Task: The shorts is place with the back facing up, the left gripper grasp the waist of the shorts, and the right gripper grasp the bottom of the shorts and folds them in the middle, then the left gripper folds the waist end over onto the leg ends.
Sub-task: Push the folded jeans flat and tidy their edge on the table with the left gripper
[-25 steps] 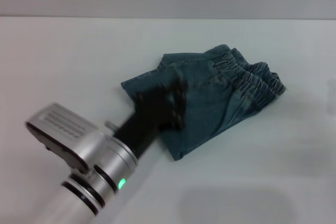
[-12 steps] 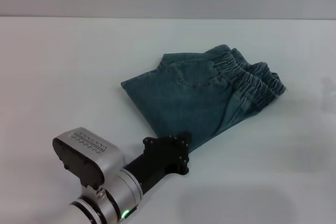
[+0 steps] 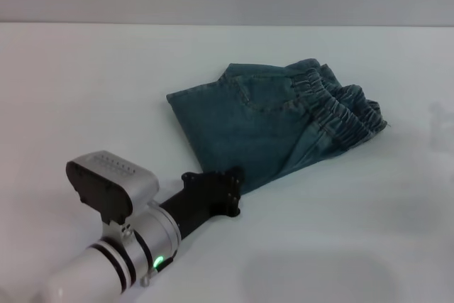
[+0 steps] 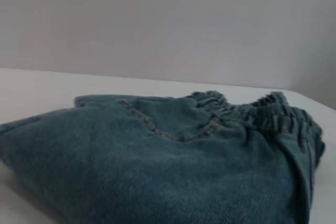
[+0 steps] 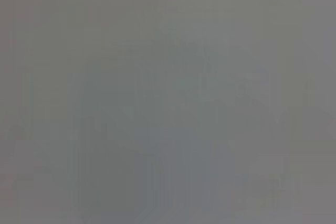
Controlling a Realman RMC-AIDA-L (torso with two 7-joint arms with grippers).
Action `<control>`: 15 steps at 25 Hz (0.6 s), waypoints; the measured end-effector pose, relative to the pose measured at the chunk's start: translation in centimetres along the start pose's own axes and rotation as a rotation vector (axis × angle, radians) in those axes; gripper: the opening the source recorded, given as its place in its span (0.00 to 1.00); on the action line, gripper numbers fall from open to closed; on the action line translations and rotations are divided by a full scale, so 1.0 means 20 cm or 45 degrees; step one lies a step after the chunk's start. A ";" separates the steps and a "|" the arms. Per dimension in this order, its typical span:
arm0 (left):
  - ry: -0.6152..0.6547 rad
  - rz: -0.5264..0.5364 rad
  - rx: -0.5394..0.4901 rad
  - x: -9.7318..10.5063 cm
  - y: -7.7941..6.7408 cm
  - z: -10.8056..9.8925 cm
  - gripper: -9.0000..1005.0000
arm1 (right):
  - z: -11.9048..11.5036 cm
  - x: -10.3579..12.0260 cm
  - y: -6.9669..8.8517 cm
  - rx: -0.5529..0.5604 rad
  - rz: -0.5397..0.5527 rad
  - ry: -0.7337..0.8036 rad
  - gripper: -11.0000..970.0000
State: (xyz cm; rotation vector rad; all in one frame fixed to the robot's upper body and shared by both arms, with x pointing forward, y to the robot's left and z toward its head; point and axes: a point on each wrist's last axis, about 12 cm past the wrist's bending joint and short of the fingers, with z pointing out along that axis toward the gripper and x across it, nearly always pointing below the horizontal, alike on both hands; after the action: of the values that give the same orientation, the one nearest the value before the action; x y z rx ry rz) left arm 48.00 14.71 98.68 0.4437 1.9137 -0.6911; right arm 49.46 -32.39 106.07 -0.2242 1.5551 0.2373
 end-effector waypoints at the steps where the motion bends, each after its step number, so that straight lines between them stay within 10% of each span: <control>1: 0.001 0.008 -0.003 -0.01 0.01 0.01 0.02 | 0.00 0.00 0.01 -0.006 0.001 -0.001 0.01; 15: 0.007 0.089 -0.044 -0.16 0.20 0.12 0.03 | -0.03 -0.01 0.02 -0.006 0.009 -0.021 0.01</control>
State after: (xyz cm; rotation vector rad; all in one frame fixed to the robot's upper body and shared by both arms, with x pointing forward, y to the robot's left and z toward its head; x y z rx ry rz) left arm 53.24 16.22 99.79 0.4888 1.9035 -0.6108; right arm 48.77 -32.21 106.31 -0.2205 1.5396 0.2478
